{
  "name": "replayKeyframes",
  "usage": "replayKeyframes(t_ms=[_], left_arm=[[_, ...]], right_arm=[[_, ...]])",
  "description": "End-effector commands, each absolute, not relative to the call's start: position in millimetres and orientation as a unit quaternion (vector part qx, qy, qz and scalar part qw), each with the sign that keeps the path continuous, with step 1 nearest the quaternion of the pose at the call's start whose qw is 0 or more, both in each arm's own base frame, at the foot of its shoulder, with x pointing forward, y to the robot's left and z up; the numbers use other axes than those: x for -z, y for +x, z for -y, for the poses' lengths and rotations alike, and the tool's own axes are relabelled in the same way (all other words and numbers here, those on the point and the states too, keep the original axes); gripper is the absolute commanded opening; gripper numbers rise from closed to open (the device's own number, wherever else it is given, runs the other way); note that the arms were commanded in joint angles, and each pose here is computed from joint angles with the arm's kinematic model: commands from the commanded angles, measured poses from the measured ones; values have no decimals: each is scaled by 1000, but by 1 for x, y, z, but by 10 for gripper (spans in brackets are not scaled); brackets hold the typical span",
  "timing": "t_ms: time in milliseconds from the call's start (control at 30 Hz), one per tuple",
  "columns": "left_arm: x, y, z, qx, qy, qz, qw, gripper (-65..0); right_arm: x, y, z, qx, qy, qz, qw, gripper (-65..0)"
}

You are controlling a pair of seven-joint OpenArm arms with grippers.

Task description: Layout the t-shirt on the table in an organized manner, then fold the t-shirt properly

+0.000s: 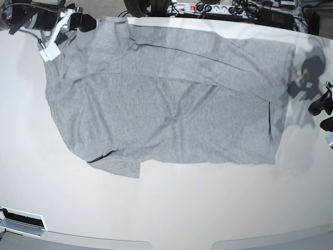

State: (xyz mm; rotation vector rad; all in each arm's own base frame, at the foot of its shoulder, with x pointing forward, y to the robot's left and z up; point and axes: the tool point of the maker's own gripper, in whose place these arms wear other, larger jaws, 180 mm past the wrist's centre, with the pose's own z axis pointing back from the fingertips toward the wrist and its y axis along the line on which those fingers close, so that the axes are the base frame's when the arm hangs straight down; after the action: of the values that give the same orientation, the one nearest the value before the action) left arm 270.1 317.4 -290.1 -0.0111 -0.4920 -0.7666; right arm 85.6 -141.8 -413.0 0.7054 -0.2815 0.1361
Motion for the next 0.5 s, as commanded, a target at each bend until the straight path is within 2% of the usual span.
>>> replayKeyframes(t_ms=[0, 467], left_arm=[[274, 279, -322, 376, 10, 252, 892, -303], [274, 279, -322, 376, 10, 253, 891, -303]], right_arm=[[401, 98, 141, -80, 346, 163, 921, -650], [361, 190, 138, -125, 338, 280, 890, -650]])
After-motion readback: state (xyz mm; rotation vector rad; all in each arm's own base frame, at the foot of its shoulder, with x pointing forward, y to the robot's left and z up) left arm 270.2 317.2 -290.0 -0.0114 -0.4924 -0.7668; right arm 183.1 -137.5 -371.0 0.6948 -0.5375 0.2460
